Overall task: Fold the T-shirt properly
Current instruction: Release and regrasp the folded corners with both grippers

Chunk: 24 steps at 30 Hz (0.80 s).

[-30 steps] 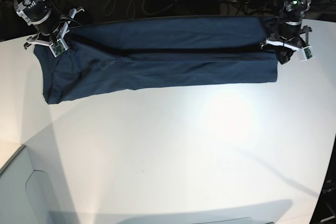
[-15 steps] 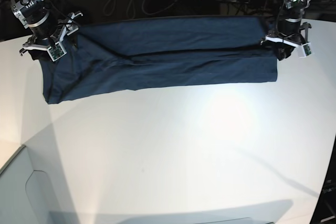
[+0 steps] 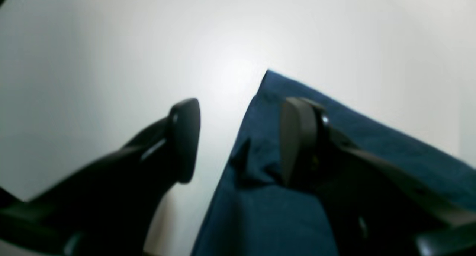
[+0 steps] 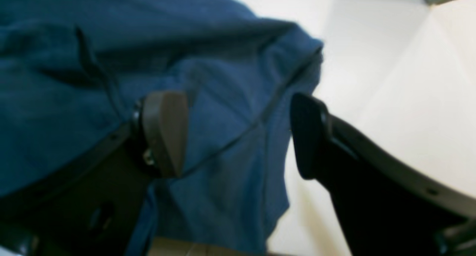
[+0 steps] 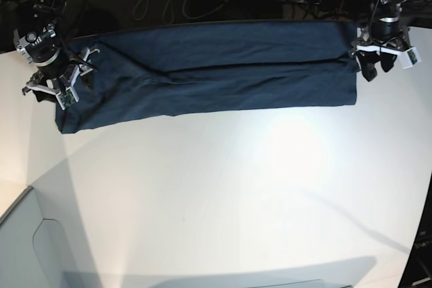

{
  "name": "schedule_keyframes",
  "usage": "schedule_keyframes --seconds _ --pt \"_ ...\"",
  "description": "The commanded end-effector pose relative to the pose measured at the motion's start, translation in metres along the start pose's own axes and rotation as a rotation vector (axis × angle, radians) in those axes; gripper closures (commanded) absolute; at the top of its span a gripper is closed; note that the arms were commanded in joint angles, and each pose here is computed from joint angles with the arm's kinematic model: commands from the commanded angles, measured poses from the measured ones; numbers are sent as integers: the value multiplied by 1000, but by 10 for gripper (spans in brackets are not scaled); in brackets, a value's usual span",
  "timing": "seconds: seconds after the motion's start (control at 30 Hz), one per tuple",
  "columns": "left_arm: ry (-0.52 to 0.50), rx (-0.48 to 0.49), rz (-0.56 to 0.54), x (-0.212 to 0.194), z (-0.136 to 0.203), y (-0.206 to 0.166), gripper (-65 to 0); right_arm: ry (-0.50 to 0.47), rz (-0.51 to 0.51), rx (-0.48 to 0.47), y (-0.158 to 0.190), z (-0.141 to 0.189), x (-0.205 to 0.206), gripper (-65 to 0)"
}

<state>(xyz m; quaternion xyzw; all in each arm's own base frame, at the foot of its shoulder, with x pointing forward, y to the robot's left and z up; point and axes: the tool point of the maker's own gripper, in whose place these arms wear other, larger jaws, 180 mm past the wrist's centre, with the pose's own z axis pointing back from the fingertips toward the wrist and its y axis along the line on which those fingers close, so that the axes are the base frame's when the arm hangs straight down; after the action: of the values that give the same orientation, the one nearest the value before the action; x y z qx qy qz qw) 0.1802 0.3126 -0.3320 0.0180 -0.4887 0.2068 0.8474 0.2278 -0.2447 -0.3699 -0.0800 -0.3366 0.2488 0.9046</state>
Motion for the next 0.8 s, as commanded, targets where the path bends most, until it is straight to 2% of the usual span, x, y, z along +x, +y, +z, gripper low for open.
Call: schedule_keyframes --seconds 0.0,0.27,0.4,0.63,0.77 --pt "-39 -8 -11 12 2 -1 -327 -34 18 -3 -3 3 9 -409" --pt "-40 -19 -8 12 -1 -5 -327 -41 33 104 41 -3 11 -409" --pt "-38 -17 -12 11 -1 -5 -327 -45 41 103 41 -2 13 -409" --pt "-18 -5 16 2 -10 1 -327 -90 150 53 41 38 31 -410" --pt "-11 -2 26 -1 -12 3 -327 -51 161 81 56 52 14 -413"
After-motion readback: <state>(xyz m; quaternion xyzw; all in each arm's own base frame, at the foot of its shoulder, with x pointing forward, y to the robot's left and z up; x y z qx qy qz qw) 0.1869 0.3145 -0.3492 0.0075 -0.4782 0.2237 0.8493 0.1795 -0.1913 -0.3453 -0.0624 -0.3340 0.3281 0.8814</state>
